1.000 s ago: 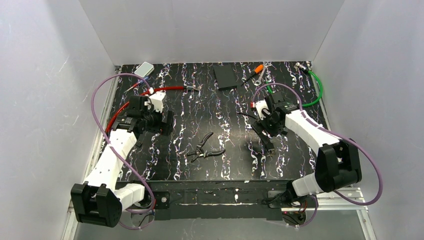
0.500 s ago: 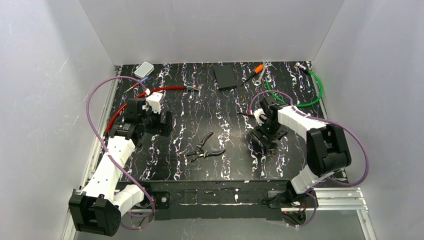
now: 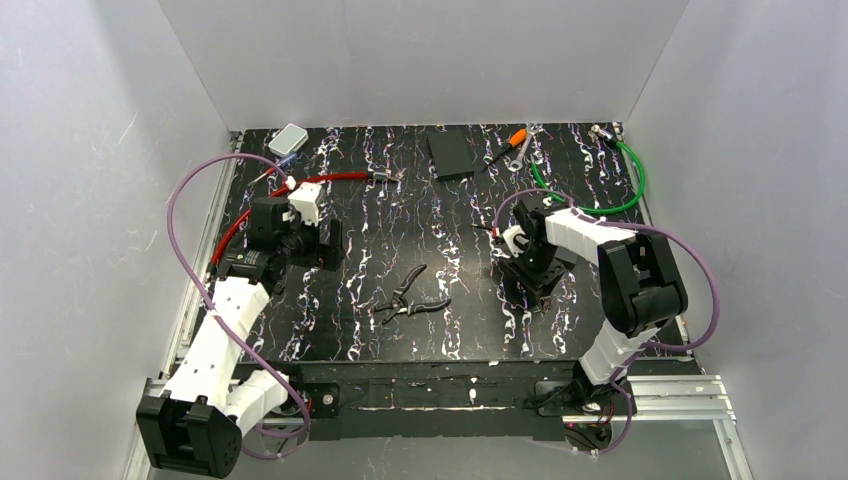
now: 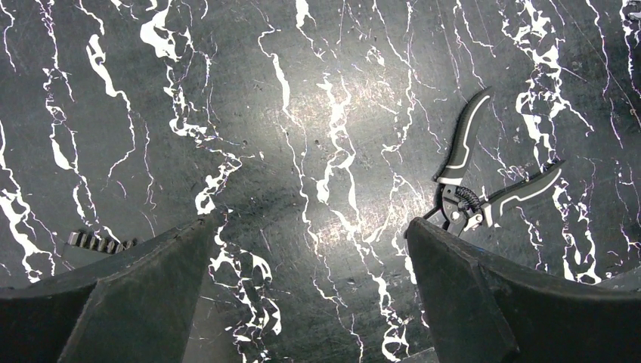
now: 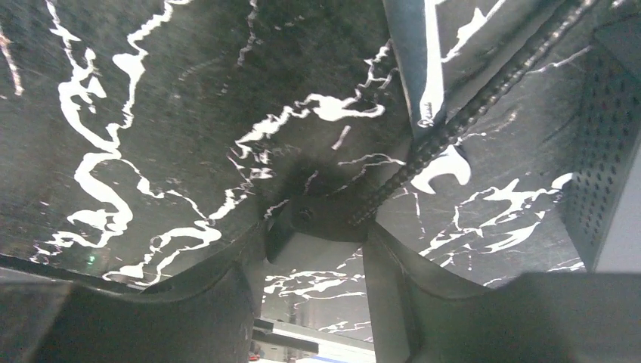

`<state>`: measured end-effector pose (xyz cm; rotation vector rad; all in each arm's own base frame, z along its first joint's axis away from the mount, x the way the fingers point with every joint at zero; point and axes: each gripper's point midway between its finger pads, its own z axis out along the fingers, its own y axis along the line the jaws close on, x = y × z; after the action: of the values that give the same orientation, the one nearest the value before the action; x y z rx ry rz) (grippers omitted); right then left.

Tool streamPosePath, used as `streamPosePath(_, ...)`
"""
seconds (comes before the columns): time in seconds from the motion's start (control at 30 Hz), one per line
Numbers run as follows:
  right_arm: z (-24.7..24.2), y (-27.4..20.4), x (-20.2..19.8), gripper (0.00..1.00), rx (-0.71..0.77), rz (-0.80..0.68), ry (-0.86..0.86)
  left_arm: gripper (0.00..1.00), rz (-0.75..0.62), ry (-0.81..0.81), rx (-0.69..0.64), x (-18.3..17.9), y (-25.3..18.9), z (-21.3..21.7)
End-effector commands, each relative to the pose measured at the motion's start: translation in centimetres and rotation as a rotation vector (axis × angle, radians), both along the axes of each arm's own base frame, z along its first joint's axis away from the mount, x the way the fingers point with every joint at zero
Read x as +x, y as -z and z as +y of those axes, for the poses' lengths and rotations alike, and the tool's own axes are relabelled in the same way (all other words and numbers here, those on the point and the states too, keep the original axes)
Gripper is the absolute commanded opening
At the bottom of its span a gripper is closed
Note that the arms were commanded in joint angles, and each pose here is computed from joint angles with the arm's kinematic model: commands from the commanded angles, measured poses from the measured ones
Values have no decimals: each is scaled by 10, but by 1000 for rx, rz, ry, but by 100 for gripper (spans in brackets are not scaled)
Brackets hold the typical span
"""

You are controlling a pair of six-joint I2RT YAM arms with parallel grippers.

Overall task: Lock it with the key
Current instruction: Pick up the lock from the center of the board.

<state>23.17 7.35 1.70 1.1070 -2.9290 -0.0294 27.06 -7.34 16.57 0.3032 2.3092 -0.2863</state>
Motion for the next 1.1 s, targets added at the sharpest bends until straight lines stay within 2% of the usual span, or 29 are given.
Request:
streamPosePath(0.0, 22, -10, 13, 45, 25, -75, -37, 99, -31, -21, -12, 1, -10, 1)
streamPosePath(0.17, 37, -33, 33, 29, 36, -194, -90, 99, -25, -7, -18, 3, -19, -1)
streamPosePath(0.27, 45, -54, 48, 28, 71, -272, -121, 99, -10, 64, -31, -3, -26, -10)
streamPosePath(0.37, 54, -80, 61, 23, 122, -356, -176, 99, 14, 141, -62, -9, -37, -21)
streamPosePath(0.47, 64, -112, 73, 13, 179, -459, -239, 99, 34, 200, -89, -12, -47, -30)
streamPosePath(0.53, 70, -131, 81, 2, 213, -521, -282, 99, 53, 248, -108, -14, -52, -37)
streamPosePath(0.8, 95, -196, 80, 1, 359, -713, -548, 99, 42, 474, -247, -31, -96, -70)
streamPosePath(0.9, 99, -213, 78, 1, 383, -777, -614, 99, 26, 516, -257, -31, -103, -74)
streamPosePath(1.07, 115, -235, 64, 1, 492, -796, -673, 99, 14, 572, -257, -30, -102, -78)
